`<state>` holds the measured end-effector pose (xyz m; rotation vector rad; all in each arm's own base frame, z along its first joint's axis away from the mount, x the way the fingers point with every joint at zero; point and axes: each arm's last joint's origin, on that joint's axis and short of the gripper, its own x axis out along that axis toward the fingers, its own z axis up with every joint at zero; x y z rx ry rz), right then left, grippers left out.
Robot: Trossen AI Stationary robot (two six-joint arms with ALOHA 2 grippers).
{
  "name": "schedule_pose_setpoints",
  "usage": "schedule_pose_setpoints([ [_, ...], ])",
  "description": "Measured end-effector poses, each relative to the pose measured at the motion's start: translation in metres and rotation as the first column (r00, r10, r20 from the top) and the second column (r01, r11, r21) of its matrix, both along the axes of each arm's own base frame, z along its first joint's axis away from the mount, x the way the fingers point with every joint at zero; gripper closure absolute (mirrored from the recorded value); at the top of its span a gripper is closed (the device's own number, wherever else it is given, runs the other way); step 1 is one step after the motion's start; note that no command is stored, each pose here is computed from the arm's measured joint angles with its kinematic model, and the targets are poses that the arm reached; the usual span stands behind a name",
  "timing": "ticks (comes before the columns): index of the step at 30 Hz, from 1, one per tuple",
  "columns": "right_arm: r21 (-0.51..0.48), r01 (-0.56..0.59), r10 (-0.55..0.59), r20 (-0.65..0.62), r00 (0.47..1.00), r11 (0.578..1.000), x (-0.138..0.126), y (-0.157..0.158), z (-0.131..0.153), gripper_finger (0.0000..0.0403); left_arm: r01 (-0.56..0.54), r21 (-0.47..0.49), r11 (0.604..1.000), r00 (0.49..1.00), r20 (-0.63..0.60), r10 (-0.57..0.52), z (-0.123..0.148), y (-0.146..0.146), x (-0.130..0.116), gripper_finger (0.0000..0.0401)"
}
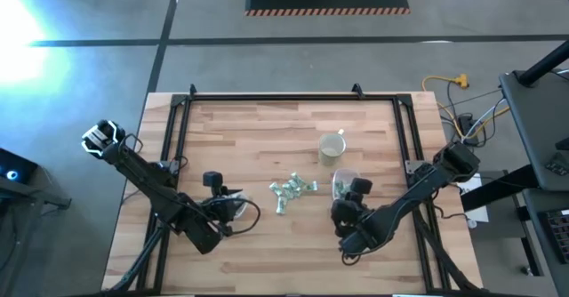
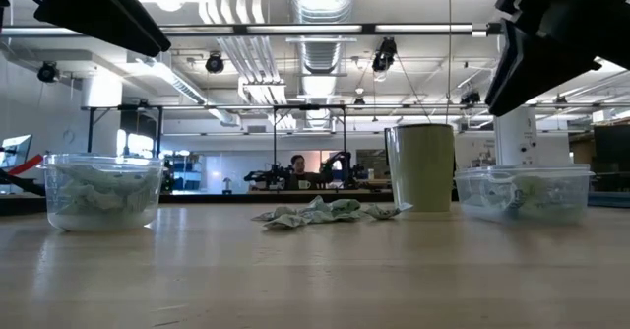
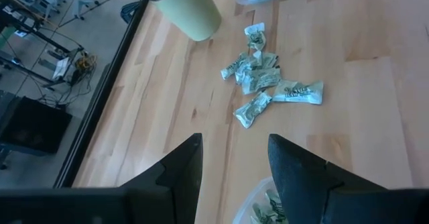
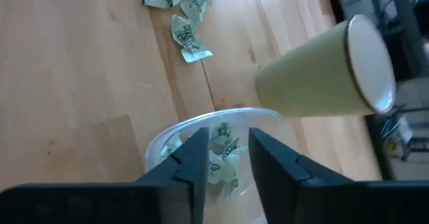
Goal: Pick and place Stevia / Truvia into bins
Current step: Put the stevia packet into the left transparent container
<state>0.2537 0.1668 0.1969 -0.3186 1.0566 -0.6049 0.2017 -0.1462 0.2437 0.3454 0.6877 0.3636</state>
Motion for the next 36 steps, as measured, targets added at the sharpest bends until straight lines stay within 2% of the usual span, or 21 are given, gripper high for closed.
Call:
schedule_pose_setpoints([
  [4,-0.053,-0.040,0.041,0.025,0.999,0.998,0.003,0.000,0.001,0.0284,0.004,-0.010,1.000,1.000,0.016,-0.004,-0.002,-0.001,0.002,0.0248],
  [8,-0.078,-0.084,0.089,0.061,0.994,0.993,0.008,0.003,0.002,0.0276,0.054,0.021,0.998,0.998,0.030,-0.055,-0.006,0.000,0.009,0.0248],
  [11,-0.073,-0.124,0.129,0.069,0.989,0.990,0.012,0.006,0.002,0.0275,0.134,0.023,0.991,0.990,0.039,-0.135,-0.013,0.000,0.019,0.0248],
  [15,-0.075,-0.166,0.172,0.074,0.982,0.983,0.016,0.009,0.002,0.0275,0.281,0.017,0.959,0.959,0.037,-0.282,-0.024,0.000,0.037,0.0248],
  [18,-0.078,-0.177,0.183,0.071,0.981,0.981,0.016,0.010,0.002,0.0276,0.339,0.023,0.941,0.941,0.004,-0.339,-0.035,0.002,0.050,0.0248],
  [24,-0.078,-0.178,0.184,0.071,0.980,0.981,0.016,0.010,0.002,0.0282,0.335,0.034,0.942,0.940,-0.079,-0.332,-0.062,0.010,0.070,0.0248],
  [36,-0.075,-0.178,0.184,0.072,0.980,0.981,0.016,0.010,0.002,0.0289,0.391,-0.116,0.913,0.907,-0.117,-0.404,-0.094,0.023,0.110,0.0248],
])
